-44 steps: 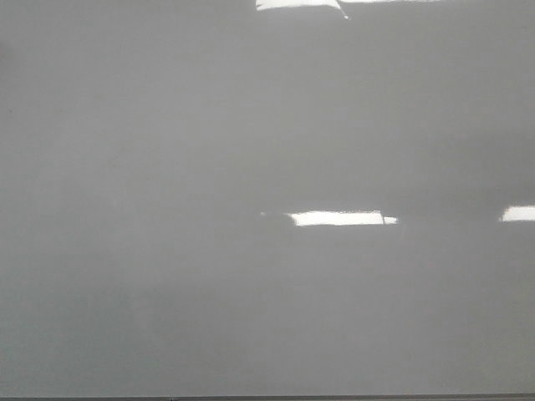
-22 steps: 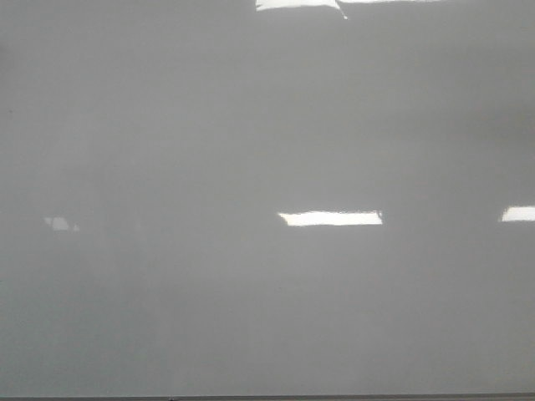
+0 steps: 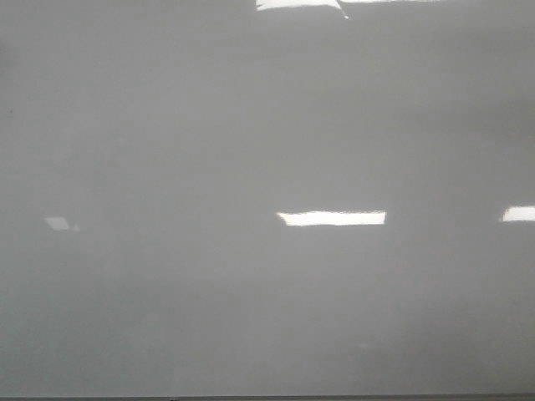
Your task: Write number 7 on whiteboard
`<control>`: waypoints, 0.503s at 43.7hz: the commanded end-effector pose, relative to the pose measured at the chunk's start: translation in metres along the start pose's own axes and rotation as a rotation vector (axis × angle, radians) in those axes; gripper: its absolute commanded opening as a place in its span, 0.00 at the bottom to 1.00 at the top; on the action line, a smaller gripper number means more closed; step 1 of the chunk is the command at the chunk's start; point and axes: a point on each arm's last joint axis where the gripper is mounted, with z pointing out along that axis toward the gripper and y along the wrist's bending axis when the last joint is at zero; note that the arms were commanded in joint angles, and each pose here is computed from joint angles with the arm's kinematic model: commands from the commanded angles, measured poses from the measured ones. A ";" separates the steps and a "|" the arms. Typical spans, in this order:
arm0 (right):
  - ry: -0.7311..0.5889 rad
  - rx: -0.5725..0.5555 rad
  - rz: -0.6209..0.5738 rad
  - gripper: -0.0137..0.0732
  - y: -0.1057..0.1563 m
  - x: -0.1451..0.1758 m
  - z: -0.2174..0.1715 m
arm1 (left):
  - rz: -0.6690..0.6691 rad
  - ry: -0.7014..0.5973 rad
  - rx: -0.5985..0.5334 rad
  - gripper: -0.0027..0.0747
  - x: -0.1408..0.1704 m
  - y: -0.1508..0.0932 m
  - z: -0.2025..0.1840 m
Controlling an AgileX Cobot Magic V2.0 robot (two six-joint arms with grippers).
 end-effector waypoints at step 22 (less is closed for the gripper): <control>-0.005 -0.096 -0.086 0.79 0.013 -0.008 0.007 | 0.061 0.197 -0.027 0.40 0.005 0.004 0.048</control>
